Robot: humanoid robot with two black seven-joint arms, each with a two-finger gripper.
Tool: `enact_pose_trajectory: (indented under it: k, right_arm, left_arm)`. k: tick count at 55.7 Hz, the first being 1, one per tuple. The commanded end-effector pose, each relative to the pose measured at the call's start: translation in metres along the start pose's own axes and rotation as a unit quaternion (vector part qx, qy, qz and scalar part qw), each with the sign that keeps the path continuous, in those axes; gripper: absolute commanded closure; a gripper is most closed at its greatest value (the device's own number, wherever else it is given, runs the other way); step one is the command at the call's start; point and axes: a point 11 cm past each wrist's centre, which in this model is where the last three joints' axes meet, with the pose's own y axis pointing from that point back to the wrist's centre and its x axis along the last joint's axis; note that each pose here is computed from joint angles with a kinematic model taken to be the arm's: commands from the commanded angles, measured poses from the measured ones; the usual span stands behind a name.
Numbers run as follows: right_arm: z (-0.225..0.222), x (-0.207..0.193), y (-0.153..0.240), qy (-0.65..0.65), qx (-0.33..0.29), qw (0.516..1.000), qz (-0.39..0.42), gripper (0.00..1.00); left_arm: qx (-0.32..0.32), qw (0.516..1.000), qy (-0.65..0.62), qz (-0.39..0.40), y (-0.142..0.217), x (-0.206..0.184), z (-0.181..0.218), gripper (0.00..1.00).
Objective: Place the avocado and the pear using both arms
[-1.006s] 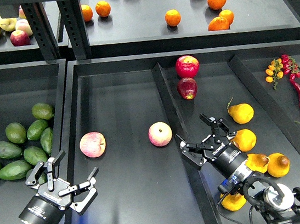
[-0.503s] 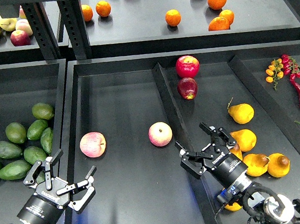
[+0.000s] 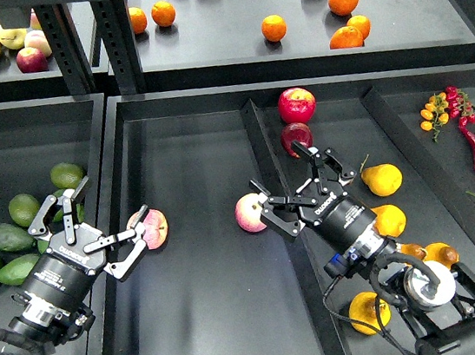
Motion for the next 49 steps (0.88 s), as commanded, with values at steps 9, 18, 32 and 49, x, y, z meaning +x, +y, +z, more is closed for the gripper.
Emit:
enact_pose_trajectory:
  k: [9, 18, 32, 49]
  right_arm:
    - [-0.009, -0.005, -0.011, 0.01, 0.001, 1.0, -0.004, 0.0]
    - [-0.012, -0.007, -0.011, 0.011, 0.006, 1.0, -0.008, 0.0]
    - [-0.012, -0.007, -0.009, 0.011, 0.01, 1.0, -0.01, 0.0]
    - [-0.012, -0.007, -0.008, 0.011, 0.011, 1.0, -0.011, 0.0]
  left_arm:
    - [0.017, 0.999, -0.02, -0.033, -0.029, -0.018, 0.006, 0.01]
    - [0.044, 0.998, -0.014, -0.035, -0.036, -0.018, -0.011, 0.01]
    - [0.05, 0.998, -0.011, -0.035, -0.036, -0.017, -0.015, 0.01]
    - [0.05, 0.998, -0.011, -0.035, -0.036, -0.017, -0.015, 0.01]
